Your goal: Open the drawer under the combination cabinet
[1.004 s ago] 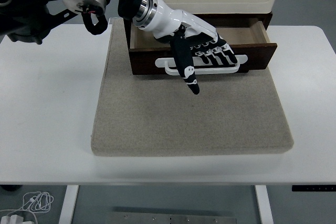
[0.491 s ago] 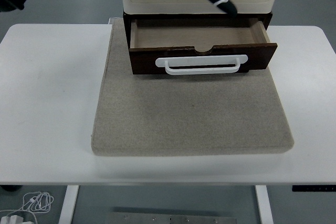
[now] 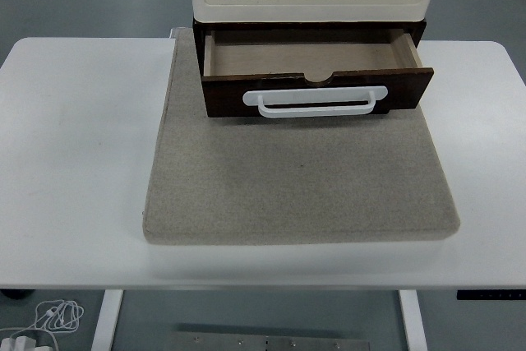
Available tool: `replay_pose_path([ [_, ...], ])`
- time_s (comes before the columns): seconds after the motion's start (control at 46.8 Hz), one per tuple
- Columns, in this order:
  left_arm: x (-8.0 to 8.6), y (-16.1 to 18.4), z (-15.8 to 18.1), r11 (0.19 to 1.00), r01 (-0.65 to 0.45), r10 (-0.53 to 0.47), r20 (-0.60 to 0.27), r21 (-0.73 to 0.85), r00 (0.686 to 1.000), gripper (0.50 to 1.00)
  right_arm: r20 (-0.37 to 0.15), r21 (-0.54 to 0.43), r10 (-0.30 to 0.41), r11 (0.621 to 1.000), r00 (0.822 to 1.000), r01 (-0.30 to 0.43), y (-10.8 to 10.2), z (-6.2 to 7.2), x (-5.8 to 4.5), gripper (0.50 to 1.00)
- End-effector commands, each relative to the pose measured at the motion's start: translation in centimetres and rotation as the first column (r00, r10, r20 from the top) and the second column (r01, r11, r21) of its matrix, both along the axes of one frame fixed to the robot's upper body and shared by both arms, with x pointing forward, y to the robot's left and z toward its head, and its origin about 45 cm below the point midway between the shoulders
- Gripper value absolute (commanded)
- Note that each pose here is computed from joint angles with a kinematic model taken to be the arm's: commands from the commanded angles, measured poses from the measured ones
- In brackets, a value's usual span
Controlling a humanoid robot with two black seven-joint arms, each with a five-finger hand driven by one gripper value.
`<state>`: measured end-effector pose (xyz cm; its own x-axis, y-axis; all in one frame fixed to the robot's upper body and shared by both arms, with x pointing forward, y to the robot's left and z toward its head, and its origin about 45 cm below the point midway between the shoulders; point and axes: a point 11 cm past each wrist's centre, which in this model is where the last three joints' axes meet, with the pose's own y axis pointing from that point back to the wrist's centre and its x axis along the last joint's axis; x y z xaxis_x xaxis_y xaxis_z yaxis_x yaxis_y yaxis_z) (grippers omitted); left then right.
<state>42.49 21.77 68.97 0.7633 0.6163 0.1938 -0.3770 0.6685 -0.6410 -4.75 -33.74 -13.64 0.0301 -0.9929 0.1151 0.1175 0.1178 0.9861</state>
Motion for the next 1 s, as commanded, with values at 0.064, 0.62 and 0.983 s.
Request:
replay_pose_path([
  [0.064,2.1,5.2,-0.3,0.985,-0.085,0.072,-0.092,-0.150,0.993,1.000,0.000,0.001,0.000,1.000,1.000,0.000,0.0,0.0,0.0,0.928],
  [0.62,10.0,19.3,-13.3,0.689,-0.686,0.393,-0.676,-0.232,0.624,1.000,-0.001,0.007,0.003,1.000,1.000,-0.003,0.1,0.0,0.0,0.928],
  [0.983,11.9,15.6,-27.6,0.747,-0.650,0.208,-0.881,-0.138,0.425,1.000,0.000,0.007,0.003,1.000,1.000,-0.003,0.1,0.0,0.0,0.928],
])
